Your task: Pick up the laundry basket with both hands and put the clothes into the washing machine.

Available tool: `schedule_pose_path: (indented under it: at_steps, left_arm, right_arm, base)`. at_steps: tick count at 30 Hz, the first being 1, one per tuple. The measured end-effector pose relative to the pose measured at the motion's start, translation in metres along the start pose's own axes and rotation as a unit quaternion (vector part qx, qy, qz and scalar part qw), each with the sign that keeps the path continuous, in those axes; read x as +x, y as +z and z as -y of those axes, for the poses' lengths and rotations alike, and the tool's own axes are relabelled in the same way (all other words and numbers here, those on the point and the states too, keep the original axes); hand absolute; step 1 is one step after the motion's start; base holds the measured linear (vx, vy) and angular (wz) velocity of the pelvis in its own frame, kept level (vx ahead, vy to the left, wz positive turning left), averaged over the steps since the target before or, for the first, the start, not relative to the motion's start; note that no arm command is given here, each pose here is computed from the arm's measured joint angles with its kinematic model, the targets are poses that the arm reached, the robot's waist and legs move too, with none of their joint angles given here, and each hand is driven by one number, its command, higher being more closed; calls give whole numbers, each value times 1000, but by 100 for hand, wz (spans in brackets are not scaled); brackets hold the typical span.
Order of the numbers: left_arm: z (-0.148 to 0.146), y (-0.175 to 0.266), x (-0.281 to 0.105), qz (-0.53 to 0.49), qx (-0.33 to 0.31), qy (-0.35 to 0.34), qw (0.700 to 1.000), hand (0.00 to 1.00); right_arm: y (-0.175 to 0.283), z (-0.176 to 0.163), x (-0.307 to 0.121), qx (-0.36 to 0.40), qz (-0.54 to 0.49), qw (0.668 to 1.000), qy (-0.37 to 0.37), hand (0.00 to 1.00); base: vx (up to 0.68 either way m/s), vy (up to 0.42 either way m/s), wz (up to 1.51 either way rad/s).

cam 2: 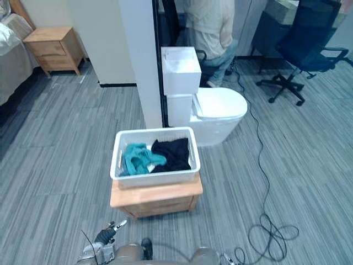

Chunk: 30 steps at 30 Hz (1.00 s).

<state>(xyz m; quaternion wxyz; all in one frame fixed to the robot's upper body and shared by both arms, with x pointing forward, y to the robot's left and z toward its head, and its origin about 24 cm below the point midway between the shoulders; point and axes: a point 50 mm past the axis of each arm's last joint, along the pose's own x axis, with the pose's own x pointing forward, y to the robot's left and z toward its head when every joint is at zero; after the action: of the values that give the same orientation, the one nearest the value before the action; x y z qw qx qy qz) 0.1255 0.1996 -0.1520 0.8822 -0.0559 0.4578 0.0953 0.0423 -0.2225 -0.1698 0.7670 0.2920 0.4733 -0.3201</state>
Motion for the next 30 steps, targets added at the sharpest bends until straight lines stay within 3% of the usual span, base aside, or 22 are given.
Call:
schedule_pose_path:
  at_steps: [5,11,15,19,24,28,30]
  left_arm:
    - [6,15,4,29,-2,-9,1000,0]
    - [15,-27,-8,-24,-35,-10,999,0]
    - [-3,-26,-10,-16,-76,26,997,0]
    - [-14,-24,-14,5,-118,48,992,0]
    - [-43,23,-27,143,-199,87,966,0]
    - [-51,58,-36,224,-223,94,944,0]
    - [-56,91,-40,282,-206,87,933,0]
  right_arm:
    - [5,7,-1,-2,12,1000,-8,0]
    - [58,-18,1,-75,107,991,34,0]
    - [123,-49,-24,-131,269,950,84,0]
    - [152,-53,-46,-143,349,923,83,0]
    - [188,-46,-71,-118,432,893,44,0]
    - [218,-41,-92,-136,484,864,25,0]
    - [224,-53,-92,-157,485,860,34,0]
  base:
    - [369,-109,49]
    - [262,-166,10]
    - [69,-134,34]
    - [-2,-50,14]
    - [-28,-2,2]
    - [83,282,-16]
    - [75,322,-6]
